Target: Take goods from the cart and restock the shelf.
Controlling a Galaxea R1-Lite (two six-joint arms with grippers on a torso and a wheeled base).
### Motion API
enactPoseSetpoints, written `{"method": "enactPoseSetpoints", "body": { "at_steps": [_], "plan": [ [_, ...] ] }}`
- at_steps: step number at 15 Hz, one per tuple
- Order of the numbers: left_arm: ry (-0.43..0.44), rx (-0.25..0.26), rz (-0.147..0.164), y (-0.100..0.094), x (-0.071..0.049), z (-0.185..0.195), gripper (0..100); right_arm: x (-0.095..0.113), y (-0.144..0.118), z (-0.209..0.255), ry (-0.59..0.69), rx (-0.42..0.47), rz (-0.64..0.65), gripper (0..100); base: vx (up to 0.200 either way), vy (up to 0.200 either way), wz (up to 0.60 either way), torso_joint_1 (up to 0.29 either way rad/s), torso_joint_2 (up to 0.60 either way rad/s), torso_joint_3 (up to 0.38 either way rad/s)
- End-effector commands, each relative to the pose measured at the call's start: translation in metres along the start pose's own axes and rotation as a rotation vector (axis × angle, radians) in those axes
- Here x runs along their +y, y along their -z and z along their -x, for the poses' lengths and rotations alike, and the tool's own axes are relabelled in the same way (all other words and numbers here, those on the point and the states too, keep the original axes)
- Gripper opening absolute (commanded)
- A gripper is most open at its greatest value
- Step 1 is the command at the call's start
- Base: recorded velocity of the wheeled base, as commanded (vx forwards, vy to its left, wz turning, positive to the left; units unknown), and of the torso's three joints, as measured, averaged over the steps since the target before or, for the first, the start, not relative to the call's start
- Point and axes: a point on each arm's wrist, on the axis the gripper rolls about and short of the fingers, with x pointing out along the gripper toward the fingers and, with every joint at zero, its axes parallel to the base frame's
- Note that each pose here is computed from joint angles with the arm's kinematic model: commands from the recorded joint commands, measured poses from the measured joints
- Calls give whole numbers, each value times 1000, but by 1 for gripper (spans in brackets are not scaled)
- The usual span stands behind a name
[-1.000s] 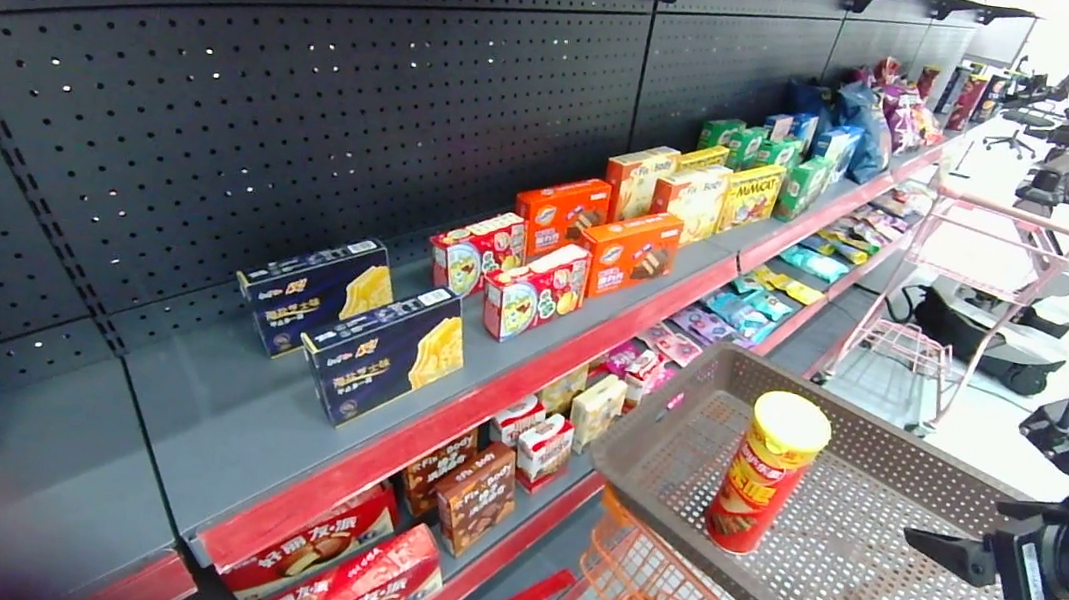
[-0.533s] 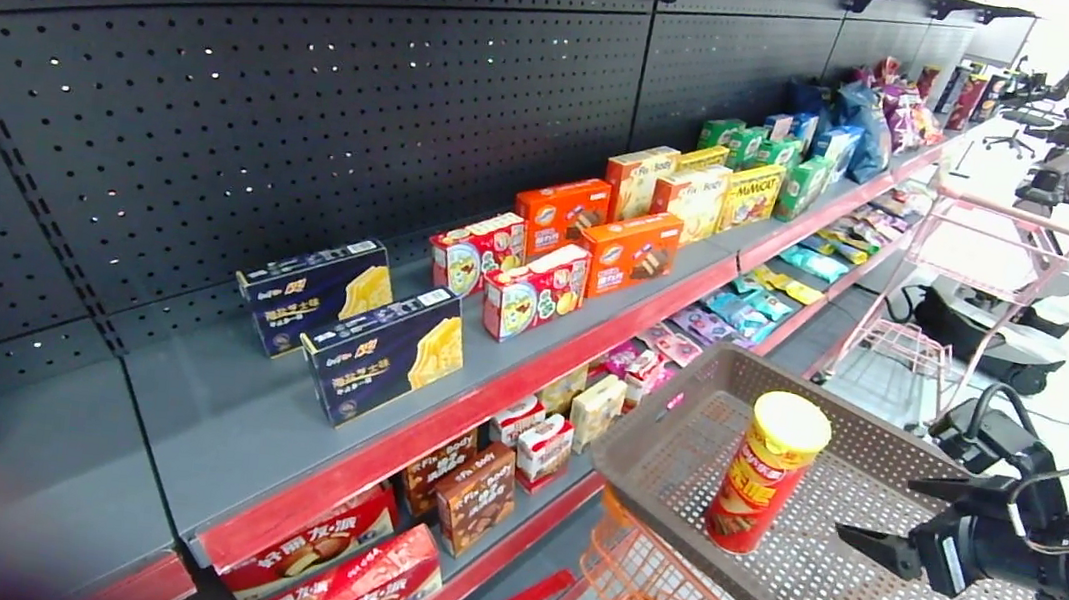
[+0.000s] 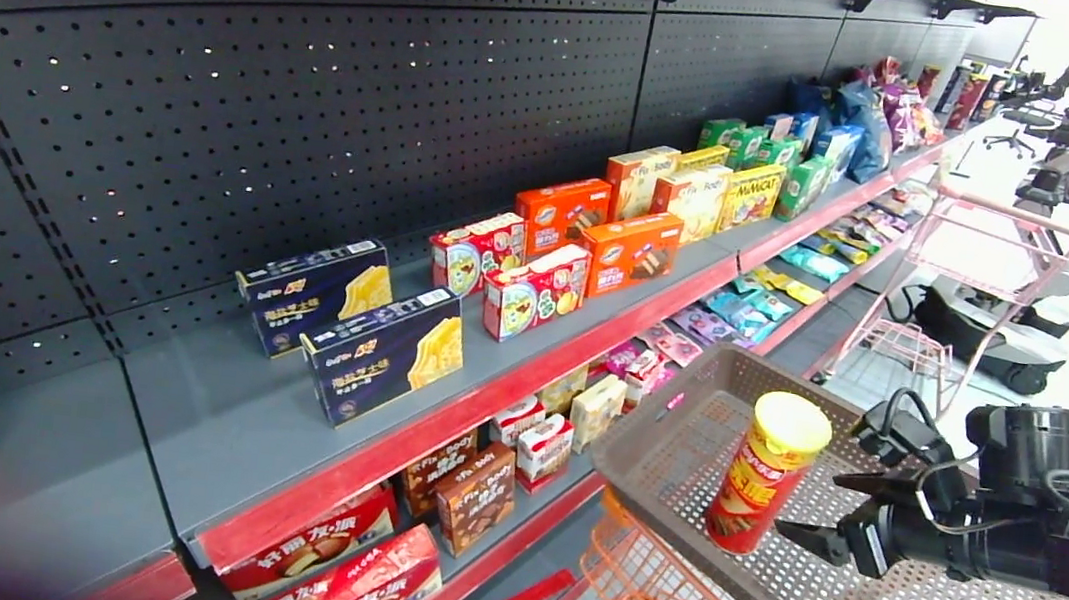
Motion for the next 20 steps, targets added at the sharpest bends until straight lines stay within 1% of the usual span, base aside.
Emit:
{"method": "enactPoseSetpoints", "body": {
  "at_steps": [1,2,4,5,7,10,13,15,16,17,19,20],
  "plan": [
    [0,1,0,0,0,0,100,-9,-2,-37,-47,11,1,100,0,0,0,0,0,0],
    [0,1,0,0,0,0,100,-12,-4,-53,-72,3,6,100,0,0,0,0,0,0],
    [0,1,0,0,0,0,100,-22,-12,-85,-80,-29,24,100,0,0,0,0,0,0],
    [-1,1,0,0,0,0,100,-23,-14,-92,-86,-42,38,0,0,0,0,0,0,0],
    [0,1,0,0,0,0,100,-22,-17,-96,-78,-72,75,0,0,0,0,0,0,0],
    [0,1,0,0,0,0,100,-21,-17,-88,-71,-82,79,0,0,0,0,0,0,0],
    [0,1,0,0,0,0,100,-21,-26,-63,-42,-117,89,0,0,0,0,0,0,0],
    [0,1,0,0,0,0,100,-20,-36,-17,16,-177,101,0,0,0,0,0,0,0],
    [0,1,0,0,0,0,100,-18,-43,13,58,-224,114,0,0,0,0,0,0,0],
    [0,1,0,0,0,0,100,-17,-46,28,75,-244,119,0,0,0,0,0,0,0],
    [0,1,0,0,0,0,100,1,-54,108,196,-387,136,0,0,0,0,0,0,0],
    [0,1,0,0,0,0,100,11,-53,134,237,-437,140,0,0,0,0,0,0,0]
  ]
}}
